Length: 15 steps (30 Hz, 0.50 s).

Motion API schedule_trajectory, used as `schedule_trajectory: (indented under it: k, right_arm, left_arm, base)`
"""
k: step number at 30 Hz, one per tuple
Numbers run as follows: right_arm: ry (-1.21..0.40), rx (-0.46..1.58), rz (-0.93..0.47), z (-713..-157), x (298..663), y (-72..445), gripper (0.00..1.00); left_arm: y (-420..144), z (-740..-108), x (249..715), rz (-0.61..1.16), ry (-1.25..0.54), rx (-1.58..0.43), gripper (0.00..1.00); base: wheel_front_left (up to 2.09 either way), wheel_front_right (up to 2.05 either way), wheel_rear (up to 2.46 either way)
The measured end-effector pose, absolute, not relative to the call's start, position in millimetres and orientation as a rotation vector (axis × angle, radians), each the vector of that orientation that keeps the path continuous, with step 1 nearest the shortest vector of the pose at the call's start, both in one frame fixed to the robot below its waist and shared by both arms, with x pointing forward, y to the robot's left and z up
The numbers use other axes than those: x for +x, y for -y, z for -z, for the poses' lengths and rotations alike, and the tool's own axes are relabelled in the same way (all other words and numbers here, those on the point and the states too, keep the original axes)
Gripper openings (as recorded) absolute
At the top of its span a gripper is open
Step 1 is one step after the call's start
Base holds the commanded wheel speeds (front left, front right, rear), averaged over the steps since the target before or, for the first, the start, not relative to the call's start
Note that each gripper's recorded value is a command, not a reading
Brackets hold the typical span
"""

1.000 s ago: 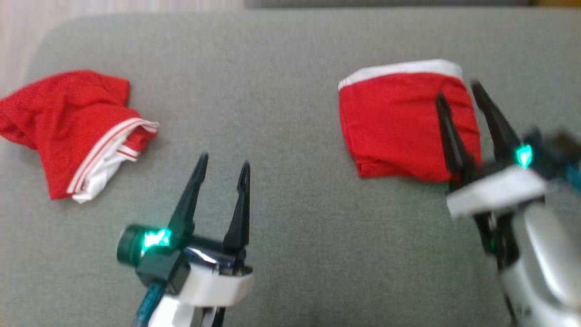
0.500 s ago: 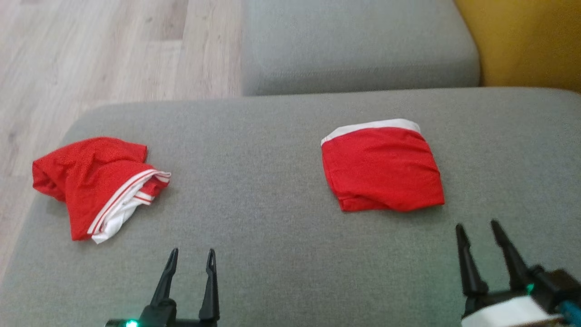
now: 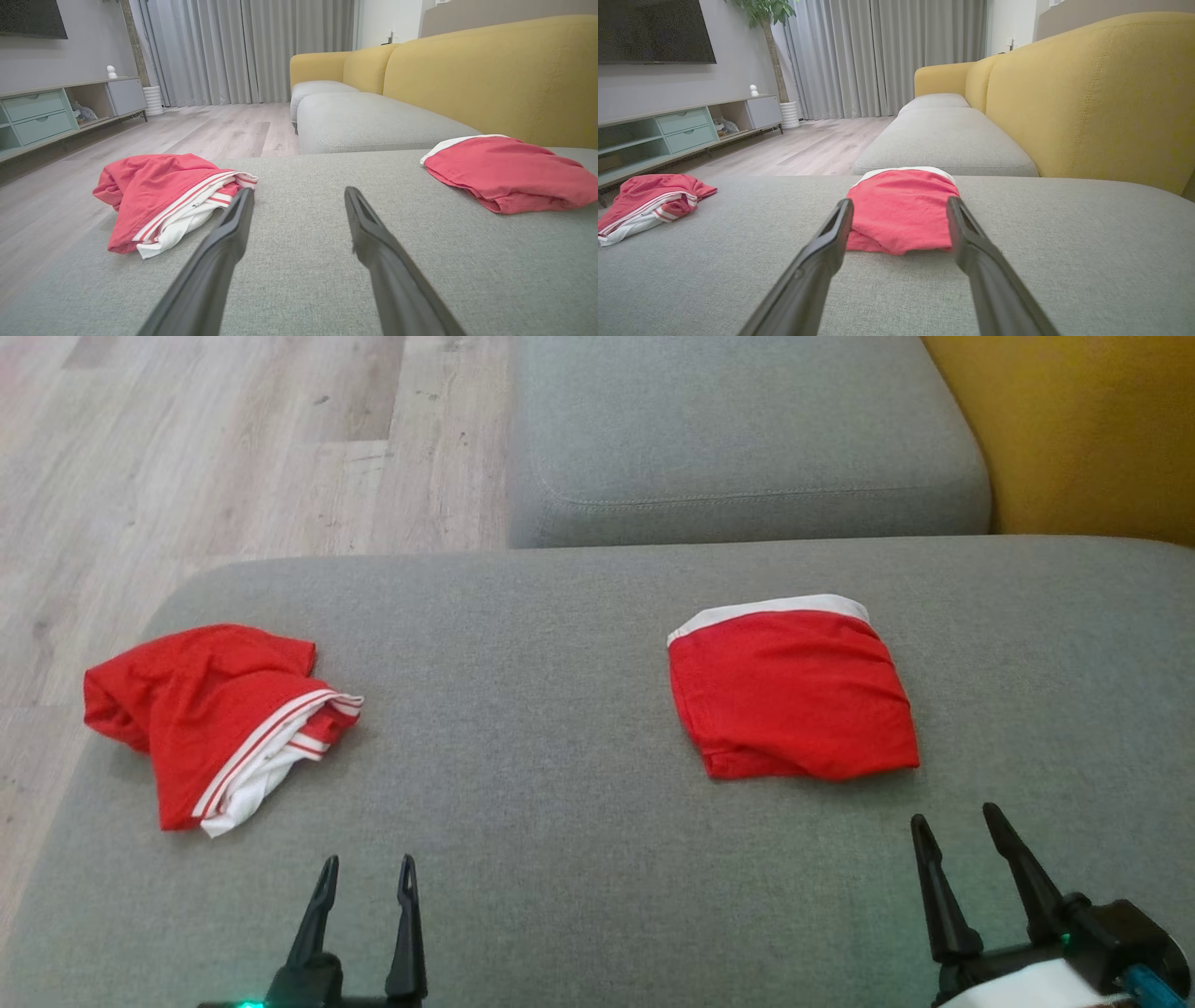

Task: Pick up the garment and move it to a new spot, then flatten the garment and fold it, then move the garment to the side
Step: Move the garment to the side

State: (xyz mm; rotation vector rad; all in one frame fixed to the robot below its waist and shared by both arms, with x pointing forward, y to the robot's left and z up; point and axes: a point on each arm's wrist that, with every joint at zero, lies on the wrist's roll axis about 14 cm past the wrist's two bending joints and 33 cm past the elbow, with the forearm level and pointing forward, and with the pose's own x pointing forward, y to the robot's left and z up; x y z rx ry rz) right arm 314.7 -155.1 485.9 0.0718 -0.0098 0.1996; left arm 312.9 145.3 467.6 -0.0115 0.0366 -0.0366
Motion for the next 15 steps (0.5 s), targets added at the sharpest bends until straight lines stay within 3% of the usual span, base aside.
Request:
schedule_trajectory:
  k: [15]
  right_arm:
    - [-0.034,0.078,-0.203,-473.5,318.4,153.3,1.00]
  left_arm:
    - [-150.7,-466.1,315.5,0.034,-0.043,0.002,1.00]
  base:
    - [0.00,0.00,0.00]
